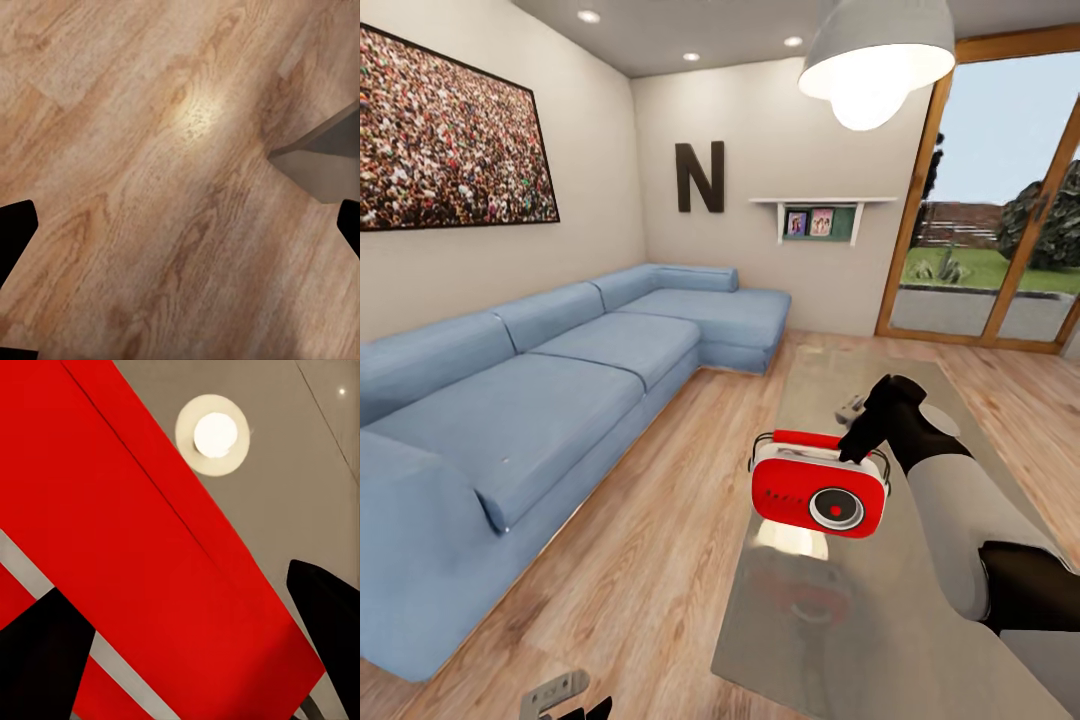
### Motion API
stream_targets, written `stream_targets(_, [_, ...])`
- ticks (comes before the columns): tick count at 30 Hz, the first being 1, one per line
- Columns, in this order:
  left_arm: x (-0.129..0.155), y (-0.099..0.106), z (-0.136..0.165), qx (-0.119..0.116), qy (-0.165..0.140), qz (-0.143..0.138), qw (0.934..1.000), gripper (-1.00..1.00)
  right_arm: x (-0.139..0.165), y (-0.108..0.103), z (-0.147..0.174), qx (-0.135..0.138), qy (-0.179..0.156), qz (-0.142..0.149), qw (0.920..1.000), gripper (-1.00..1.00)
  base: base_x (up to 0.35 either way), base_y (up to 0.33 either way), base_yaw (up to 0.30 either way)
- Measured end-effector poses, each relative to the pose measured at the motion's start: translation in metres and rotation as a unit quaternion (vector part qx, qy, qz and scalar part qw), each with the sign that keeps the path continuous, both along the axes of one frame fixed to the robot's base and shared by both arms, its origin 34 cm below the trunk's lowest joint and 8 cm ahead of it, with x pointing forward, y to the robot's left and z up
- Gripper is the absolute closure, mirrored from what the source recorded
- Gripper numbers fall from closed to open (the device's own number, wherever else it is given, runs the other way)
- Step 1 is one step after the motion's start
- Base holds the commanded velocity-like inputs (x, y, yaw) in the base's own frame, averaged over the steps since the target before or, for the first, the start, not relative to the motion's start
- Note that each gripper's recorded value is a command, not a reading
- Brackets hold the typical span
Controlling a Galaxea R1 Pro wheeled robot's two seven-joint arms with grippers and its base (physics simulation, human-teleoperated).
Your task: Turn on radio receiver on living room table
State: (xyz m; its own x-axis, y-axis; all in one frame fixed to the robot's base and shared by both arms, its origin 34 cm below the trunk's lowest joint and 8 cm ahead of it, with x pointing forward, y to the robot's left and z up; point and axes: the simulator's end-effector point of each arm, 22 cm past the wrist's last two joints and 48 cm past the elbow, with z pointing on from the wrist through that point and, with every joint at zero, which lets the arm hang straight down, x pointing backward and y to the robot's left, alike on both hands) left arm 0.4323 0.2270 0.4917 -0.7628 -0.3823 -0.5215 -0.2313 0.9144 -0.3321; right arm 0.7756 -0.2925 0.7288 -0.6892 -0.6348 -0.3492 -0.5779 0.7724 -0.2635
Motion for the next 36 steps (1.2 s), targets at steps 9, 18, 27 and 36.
stream_targets(9, [0.003, 0.000, 0.019, 0.000, 0.001, 0.000, 1.0000, -1.00, 0.003, 0.000, 0.018, 0.000, 0.001, 0.000, 1.0000, 1.00, 0.000, 0.000, 0.000])
stream_targets(18, [0.007, -0.001, 0.037, -0.001, 0.001, -0.001, 1.0000, -1.00, 0.005, 0.000, 0.034, 0.001, 0.006, 0.000, 1.0000, 1.00, 0.000, 0.000, 0.000])
stream_targets(27, [0.010, -0.001, 0.056, -0.001, 0.001, -0.001, 1.0000, -1.00, 0.007, 0.001, 0.049, 0.002, 0.010, 0.001, 1.0000, 1.00, 0.000, 0.000, 0.000])
stream_targets(36, [0.012, -0.001, 0.074, 0.000, 0.001, -0.001, 1.0000, -1.00, 0.010, 0.001, 0.067, 0.002, 0.010, 0.001, 0.9999, 1.00, 0.000, 0.000, 0.000])
